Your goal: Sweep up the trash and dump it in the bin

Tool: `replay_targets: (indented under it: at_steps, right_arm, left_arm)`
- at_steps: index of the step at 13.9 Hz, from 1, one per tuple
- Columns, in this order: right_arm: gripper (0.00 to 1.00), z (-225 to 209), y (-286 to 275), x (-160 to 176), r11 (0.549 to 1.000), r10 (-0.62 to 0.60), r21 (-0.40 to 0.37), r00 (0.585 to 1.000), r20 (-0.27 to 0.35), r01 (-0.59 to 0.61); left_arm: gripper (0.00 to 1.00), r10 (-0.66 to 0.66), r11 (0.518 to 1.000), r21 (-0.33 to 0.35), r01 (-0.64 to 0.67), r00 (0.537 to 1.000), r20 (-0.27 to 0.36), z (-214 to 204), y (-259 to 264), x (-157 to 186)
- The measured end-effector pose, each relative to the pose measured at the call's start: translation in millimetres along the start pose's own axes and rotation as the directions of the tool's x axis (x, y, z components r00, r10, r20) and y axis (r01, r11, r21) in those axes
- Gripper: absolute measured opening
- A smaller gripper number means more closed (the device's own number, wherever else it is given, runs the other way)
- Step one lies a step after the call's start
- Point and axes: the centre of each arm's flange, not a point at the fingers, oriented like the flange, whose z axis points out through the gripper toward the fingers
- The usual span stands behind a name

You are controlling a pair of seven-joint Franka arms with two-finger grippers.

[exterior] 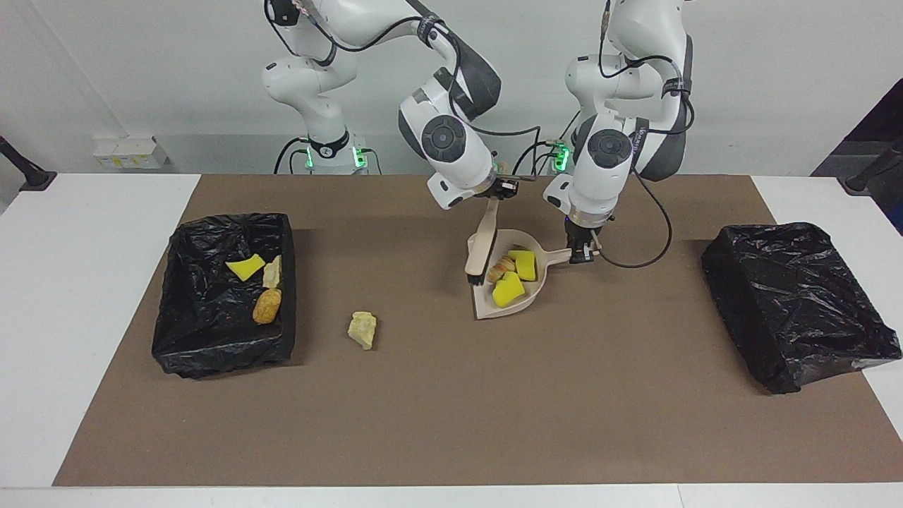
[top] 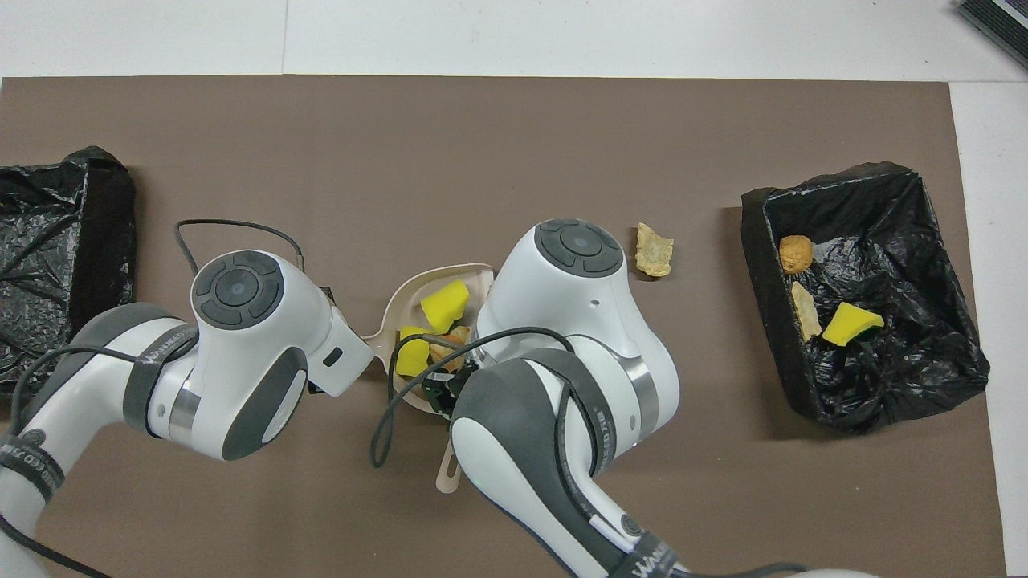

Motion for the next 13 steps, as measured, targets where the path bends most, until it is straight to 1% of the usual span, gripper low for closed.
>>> replay_targets:
  at_steps: [2, 3, 5, 7, 8, 10, 11, 13]
  right_arm:
    - [0.26, -23, 26, 15, 0.991, 0.009, -0.132, 0.998, -0.058, -0.016]
    - [0.26, -34, 41, 26, 0.983, 0.01, -0.18, 0.997, -0.079, -0.024]
    - [0.26, -49, 69, 49, 0.971, -0.015, -0.239, 0.995, -0.102, -0.01]
    - [0.26, -63, 101, 81, 0.954, -0.054, -0.298, 0.989, -0.138, 0.011]
    - [0.26, -70, 121, 99, 0.943, -0.089, -0.331, 0.986, -0.141, 0.038]
    - [0.26, -77, 159, 133, 0.912, -0.157, -0.398, 0.981, -0.118, 0.098]
    - [0.26, -73, 172, 148, 0.891, -0.184, -0.437, 0.978, -0.098, 0.124]
    - [0.26, -54, 180, 169, 0.842, -0.24, -0.505, 0.97, -0.04, 0.188]
  left_arm:
    - [0.31, -0.062, 0.998, -0.001, 0.062, 0.998, -0.008, 0, 0, 0]
    - [0.31, -0.09, 0.996, -0.001, 0.09, 0.996, -0.009, 0, 0, 2]
    - [0.31, -0.132, 0.991, -0.001, 0.132, 0.991, -0.009, 0, 2, 5]
    - [0.31, -0.158, 0.987, -0.001, 0.158, 0.987, -0.009, 0, 4, 8]
    - [0.31, -0.162, 0.987, -0.001, 0.162, 0.987, -0.008, 0, 6, 12]
    - [0.31, -0.161, 0.987, -0.001, 0.161, 0.987, -0.007, 1, 9, 19]
    - [0.31, -0.16, 0.987, -0.002, 0.16, 0.987, -0.007, 1, 11, 21]
    - [0.31, -0.162, 0.987, -0.002, 0.162, 0.987, -0.006, 1, 12, 23]
